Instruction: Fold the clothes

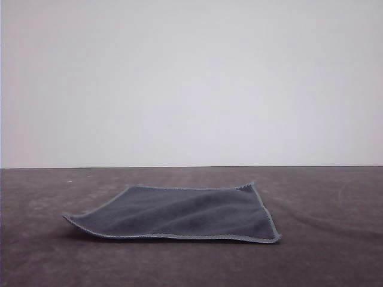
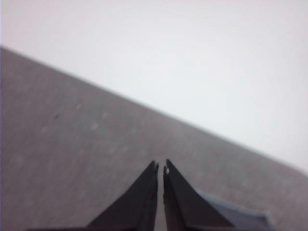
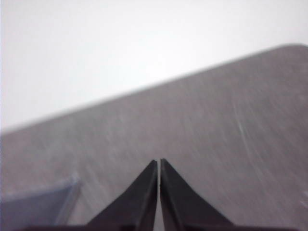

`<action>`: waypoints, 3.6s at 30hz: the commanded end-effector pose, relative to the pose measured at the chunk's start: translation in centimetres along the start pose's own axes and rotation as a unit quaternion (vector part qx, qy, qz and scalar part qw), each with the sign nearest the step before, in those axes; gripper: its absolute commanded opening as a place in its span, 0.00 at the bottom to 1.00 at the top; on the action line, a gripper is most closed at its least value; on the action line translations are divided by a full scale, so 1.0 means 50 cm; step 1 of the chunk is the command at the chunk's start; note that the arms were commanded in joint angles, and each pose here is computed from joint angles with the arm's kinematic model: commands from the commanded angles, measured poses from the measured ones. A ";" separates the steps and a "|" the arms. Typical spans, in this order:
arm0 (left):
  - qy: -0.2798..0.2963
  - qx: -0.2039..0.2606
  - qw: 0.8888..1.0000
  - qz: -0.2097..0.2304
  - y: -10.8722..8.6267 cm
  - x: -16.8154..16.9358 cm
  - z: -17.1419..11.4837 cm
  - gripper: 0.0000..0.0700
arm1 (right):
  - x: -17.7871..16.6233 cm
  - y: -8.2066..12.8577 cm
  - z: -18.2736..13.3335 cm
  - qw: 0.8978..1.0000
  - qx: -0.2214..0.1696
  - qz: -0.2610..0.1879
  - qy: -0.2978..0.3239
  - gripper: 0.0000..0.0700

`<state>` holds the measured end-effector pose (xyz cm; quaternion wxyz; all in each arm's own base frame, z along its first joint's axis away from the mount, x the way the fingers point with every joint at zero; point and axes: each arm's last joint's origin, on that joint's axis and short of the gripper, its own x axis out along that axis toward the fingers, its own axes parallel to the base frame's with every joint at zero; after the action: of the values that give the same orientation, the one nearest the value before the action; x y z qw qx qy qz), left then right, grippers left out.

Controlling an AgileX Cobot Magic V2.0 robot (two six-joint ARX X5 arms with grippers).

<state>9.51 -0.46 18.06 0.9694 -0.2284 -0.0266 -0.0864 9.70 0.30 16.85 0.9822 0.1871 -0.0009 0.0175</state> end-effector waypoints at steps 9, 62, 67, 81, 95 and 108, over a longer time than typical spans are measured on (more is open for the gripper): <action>-0.038 -0.010 0.999 0.036 -0.055 -0.022 0.115 0.02 | -0.033 0.051 0.128 0.996 0.046 0.034 -0.069 0.01; 0.455 0.118 0.879 -0.083 -0.203 0.148 0.182 0.56 | 0.131 0.188 0.182 0.908 -0.039 0.174 0.379 0.55; 0.489 0.106 0.863 -0.070 -0.200 0.210 0.169 0.56 | 0.185 0.184 0.164 0.886 0.004 0.172 0.431 0.55; 0.515 0.029 0.853 -0.076 -0.138 0.397 0.106 0.56 | 0.346 0.149 0.092 0.860 0.054 0.171 0.477 0.54; 0.551 0.024 0.833 -0.046 -0.098 0.593 0.004 0.56 | 0.518 0.150 0.031 0.849 0.053 0.164 0.499 0.54; 0.565 0.009 0.824 -0.033 -0.052 0.653 -0.099 0.56 | 0.571 0.129 -0.046 0.841 0.090 0.172 0.504 0.56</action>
<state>40.61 -9.80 17.97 0.8113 -0.1294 0.5214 -0.2307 37.41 7.96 17.52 0.8086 0.2300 0.4648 0.2780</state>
